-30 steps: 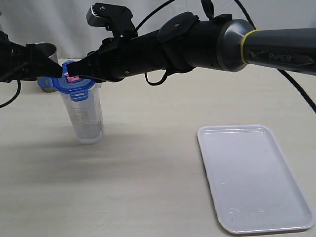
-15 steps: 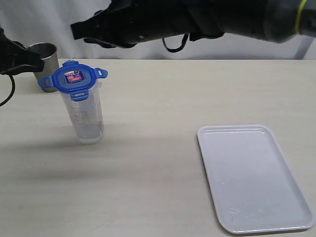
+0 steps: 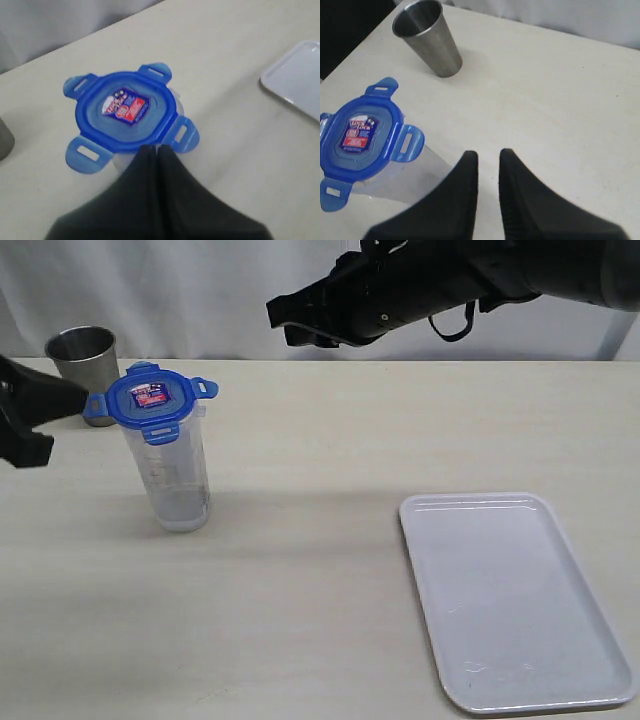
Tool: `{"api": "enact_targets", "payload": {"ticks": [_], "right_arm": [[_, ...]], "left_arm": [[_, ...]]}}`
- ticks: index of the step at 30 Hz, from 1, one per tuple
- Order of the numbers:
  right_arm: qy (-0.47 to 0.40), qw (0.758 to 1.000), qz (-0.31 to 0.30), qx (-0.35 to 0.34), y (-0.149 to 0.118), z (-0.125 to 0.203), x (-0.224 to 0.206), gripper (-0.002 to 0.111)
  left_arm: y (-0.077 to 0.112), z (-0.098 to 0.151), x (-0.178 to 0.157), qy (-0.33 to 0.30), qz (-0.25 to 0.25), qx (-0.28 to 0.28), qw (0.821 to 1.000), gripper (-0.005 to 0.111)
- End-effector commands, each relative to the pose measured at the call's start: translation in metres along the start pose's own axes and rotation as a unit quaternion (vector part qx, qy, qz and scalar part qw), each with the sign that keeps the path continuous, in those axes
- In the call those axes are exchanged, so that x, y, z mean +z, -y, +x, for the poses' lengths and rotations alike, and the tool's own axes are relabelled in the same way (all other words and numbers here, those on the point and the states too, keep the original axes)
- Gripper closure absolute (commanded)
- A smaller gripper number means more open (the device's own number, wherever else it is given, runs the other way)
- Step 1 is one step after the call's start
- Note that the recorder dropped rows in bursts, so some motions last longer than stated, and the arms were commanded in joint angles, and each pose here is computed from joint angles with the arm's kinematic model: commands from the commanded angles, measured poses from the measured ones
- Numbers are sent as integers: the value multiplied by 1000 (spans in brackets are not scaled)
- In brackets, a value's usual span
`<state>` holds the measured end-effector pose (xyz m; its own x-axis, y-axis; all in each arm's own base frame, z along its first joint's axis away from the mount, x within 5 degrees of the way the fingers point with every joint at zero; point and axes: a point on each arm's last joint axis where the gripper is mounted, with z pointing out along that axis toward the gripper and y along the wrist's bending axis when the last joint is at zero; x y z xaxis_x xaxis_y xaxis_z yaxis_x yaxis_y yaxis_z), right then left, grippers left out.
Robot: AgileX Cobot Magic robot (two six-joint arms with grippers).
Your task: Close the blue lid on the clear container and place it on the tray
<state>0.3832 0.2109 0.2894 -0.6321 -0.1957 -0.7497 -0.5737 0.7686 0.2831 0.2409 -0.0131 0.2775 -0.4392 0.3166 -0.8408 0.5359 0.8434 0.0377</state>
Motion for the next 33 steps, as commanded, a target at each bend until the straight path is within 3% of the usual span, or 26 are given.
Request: {"api": "enact_targets", "payload": {"ticks": [1, 5, 10, 19, 25, 33], "right_arm": [[1, 1000, 9, -23, 6, 1, -1, 92], [4, 999, 5, -36, 7, -1, 4, 104], [-39, 997, -63, -31, 4, -7, 30, 104], [18, 998, -56, -20, 11, -31, 49, 104], [-5, 995, -103, -1, 12, -26, 78, 104], [-8, 993, -117, -4, 9, -20, 94, 104]], "left_arm": [[6, 21, 8, -44, 32, 23, 998, 107], [3, 23, 9, -49, 18, 5, 999, 107], [-5, 26, 14, -55, -12, -11, 998, 107], [-10, 39, 32, -82, 10, -45, 996, 107], [-15, 38, 32, -81, -17, -42, 996, 107], [-16, 36, 32, -69, -24, -59, 996, 107]]}}
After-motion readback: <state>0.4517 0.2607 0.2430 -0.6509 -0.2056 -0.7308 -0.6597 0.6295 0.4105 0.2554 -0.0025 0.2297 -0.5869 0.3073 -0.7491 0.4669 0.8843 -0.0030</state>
